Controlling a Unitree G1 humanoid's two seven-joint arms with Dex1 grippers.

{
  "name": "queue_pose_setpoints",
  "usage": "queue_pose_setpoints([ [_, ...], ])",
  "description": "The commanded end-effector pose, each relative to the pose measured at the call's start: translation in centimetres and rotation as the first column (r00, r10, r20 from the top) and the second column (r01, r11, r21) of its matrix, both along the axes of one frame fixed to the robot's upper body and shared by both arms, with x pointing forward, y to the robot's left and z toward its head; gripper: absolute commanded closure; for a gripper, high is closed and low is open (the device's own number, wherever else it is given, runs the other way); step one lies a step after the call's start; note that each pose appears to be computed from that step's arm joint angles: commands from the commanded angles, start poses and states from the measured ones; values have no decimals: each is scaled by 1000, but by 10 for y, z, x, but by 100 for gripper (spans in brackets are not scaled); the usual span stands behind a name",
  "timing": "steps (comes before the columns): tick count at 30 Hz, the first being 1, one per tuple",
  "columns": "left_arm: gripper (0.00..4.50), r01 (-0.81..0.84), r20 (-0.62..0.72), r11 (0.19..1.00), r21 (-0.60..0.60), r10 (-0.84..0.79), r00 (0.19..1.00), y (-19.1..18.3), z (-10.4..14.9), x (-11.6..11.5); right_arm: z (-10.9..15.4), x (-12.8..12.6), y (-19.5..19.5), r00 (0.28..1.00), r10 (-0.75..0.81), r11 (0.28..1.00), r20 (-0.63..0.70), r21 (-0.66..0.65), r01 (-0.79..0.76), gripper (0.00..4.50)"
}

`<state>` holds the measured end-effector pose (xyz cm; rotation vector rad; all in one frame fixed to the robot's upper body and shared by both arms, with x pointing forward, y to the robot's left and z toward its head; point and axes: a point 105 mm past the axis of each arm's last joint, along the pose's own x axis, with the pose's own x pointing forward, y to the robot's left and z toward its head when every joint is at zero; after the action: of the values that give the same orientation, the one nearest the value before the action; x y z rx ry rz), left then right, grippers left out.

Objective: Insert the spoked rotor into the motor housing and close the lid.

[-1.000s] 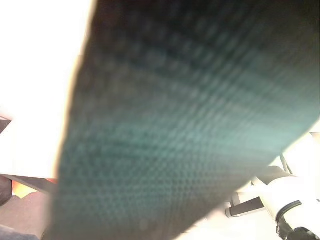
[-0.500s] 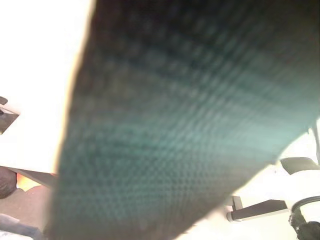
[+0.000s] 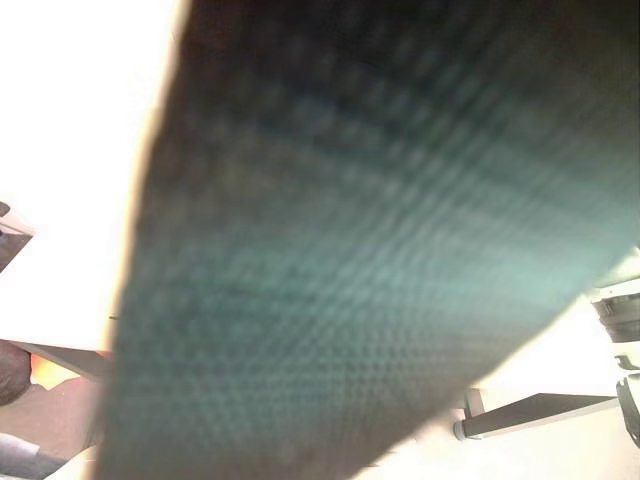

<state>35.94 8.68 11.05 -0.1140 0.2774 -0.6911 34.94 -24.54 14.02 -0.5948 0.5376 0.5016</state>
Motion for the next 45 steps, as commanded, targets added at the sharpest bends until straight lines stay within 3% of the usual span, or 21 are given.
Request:
queue_pose_setpoints([
  [1,267,3,57,1000,-11,-3,998,-2,14,2,-5,-16,29,993,112,993,-26,22,-112,446],
  [6,267,-19,61,1000,-4,19,998,3,15,5,-2,-25,76,973,226,961,-49,174,-214,446],
  [17,267,-89,62,996,-8,89,994,18,13,-2,19,4,124,961,274,929,45,247,-277,446],
  [26,267,-192,91,981,-18,193,977,42,25,1,-11,0,167,947,321,909,-9,282,-306,446],
  [33,267,-228,93,973,-22,229,969,50,27,-1,-54,15,166,971,217,936,-97,304,-178,446],
  [38,267,-244,110,969,-24,245,963,52,34,3,-80,27,155,985,152,956,-80,267,-126,446],
  [43,267,-233,104,972,-11,233,967,51,31,0,-47,29,159,981,189,888,50,418,-192,446],
  [45,267,-212,94,977,-3,212,973,47,28,-1,-28,24,161,964,250,827,94,496,-263,446],
])
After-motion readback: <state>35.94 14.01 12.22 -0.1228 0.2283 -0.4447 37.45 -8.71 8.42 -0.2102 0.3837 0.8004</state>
